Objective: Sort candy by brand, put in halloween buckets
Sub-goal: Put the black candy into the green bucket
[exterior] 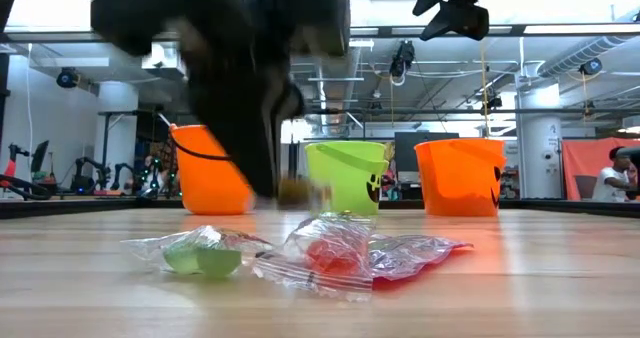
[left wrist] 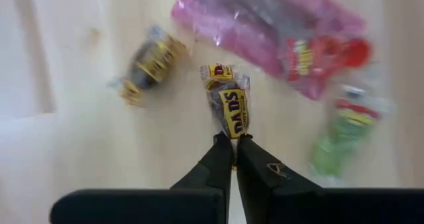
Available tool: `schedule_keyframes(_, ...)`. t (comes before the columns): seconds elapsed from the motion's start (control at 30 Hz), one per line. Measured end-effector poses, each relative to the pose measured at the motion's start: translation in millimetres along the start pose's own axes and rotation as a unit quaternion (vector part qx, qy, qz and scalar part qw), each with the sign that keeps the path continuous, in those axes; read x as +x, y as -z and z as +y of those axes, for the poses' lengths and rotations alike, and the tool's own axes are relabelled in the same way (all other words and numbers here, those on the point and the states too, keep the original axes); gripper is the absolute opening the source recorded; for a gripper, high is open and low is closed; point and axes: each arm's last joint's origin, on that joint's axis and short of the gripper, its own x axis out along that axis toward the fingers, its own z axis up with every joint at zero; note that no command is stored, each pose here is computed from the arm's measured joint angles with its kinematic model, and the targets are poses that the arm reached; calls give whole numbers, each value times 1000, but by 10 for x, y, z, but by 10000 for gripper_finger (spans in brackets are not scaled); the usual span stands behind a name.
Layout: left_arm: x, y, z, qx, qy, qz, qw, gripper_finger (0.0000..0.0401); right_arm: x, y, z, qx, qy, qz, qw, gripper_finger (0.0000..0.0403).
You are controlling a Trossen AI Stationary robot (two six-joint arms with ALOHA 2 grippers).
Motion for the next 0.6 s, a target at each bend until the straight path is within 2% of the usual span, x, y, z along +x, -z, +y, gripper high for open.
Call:
schedule_keyframes(0.17,-435,-105,80,4,0,-14,1000,1,1,-1,-2,-3,3,-1,1000,203)
schedule_keyframes(0.3,-827,-130,341,-34,-14,-49,998,0,1,-5,-10,-4,15,-7,1000,203)
schedule_keyframes(0.43,-1147,-114,767,-83,-71,-94,990,0,0,-16,-29,-3,44,-23,999,203)
schedule_keyframes(0.6,-1483,-50,1533,-149,-136,-150,968,0,1,-42,-61,6,61,-36,997,203)
